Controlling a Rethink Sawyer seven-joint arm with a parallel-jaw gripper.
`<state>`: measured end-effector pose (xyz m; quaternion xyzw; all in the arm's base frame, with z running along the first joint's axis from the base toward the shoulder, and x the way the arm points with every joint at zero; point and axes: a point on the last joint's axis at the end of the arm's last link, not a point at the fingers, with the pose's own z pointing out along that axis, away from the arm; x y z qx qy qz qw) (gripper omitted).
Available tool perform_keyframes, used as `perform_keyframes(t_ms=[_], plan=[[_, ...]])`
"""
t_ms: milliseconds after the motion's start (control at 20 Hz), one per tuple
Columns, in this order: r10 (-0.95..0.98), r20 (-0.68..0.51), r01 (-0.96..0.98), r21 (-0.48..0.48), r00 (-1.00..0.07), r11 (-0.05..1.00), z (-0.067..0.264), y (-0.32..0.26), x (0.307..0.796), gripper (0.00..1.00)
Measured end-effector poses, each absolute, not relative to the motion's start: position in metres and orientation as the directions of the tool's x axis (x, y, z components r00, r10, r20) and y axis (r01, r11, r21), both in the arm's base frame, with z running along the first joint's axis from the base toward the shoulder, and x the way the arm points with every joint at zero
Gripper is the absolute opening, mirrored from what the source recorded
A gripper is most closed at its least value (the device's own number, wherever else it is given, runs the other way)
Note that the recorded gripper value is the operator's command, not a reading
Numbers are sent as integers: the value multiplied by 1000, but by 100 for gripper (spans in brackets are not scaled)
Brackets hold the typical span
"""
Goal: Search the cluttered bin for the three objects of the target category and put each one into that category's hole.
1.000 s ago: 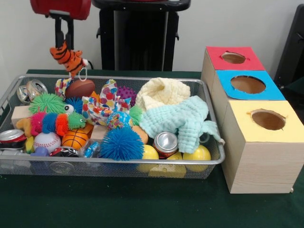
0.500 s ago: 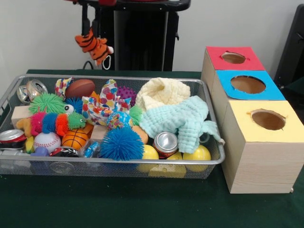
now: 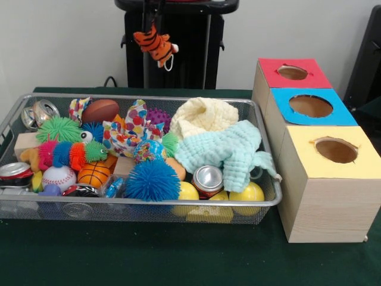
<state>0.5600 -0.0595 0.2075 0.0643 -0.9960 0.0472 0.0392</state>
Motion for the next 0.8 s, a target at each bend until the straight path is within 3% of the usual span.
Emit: perform_keyframes(t_ms=[800], plan=[[-246, 108, -255, -78, -963, 964, 192, 20, 511, 0]])
